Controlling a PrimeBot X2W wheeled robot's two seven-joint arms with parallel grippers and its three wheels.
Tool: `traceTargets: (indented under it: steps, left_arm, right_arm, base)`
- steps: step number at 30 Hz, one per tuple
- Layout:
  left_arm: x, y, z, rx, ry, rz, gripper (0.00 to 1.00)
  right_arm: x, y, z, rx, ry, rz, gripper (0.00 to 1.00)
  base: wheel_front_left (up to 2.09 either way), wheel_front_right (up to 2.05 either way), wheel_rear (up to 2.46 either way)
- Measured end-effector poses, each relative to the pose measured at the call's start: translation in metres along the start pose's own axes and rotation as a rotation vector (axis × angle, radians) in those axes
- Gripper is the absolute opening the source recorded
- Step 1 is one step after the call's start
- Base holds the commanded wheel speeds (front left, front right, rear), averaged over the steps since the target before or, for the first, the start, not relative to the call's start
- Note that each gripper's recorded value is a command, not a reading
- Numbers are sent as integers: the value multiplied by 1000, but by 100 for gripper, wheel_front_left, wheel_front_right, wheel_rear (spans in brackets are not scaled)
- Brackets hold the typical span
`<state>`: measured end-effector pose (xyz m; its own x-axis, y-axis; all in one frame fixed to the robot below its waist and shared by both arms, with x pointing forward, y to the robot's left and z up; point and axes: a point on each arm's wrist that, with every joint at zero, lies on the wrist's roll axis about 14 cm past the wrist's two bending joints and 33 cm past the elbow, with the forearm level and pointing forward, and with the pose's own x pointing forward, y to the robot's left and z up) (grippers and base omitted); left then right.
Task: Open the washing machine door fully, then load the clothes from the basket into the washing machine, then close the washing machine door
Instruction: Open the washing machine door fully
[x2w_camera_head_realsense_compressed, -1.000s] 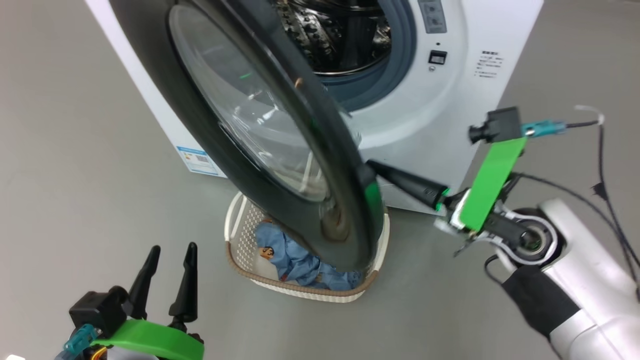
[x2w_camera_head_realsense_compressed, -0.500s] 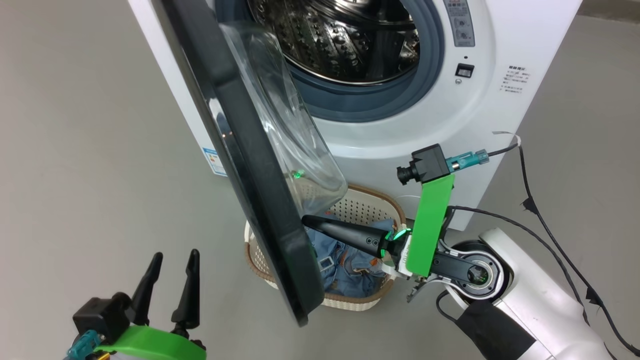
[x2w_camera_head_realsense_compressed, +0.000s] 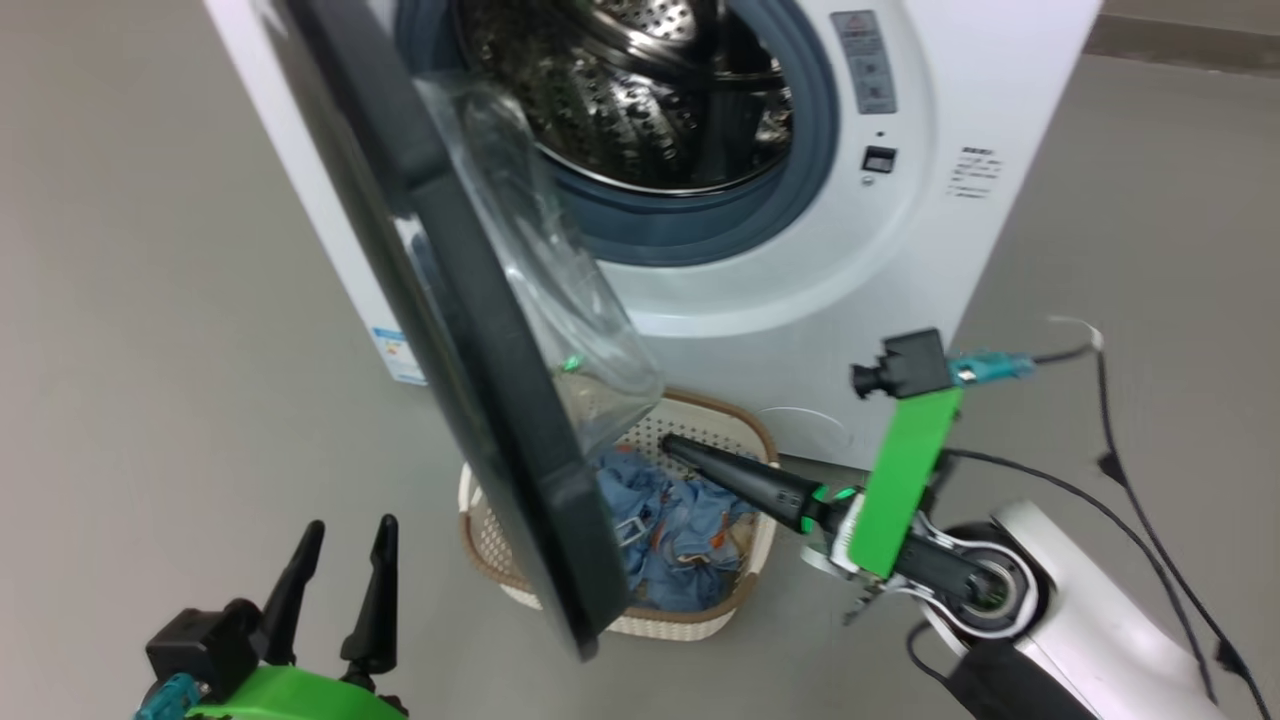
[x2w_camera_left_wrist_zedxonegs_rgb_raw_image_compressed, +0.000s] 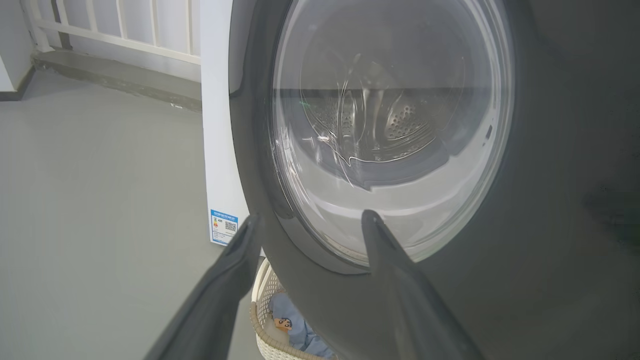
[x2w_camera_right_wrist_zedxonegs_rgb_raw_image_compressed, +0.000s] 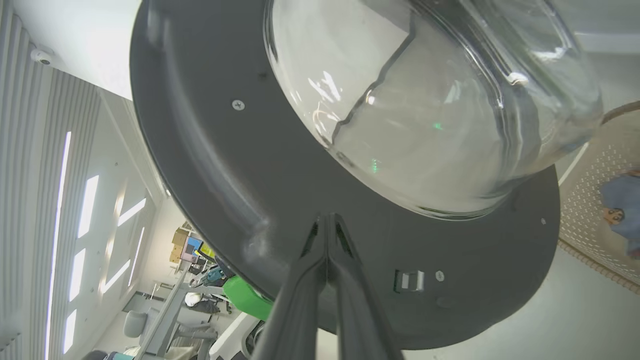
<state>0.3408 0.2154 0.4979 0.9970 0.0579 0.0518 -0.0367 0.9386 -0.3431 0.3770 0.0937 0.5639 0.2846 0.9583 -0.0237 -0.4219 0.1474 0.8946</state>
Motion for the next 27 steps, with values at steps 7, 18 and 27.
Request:
traceTargets:
  steps: [7, 18, 27]
  left_arm:
    - [2, -11, -6, 5, 23, -50, 100]
    - [3, -23, -10, 3, 35, -101, 100]
    - [2, -26, -11, -1, 36, -112, 100]
  right_arm:
    - [-50, -34, 15, 2, -170, -135, 100]
    - [-117, -68, 20, 1, -358, -296, 100]
    - [-156, -81, 25, -16, -480, -378, 100]
  base:
    - [0, 0, 0]
    - [0, 0, 0]
    - [0, 0, 0]
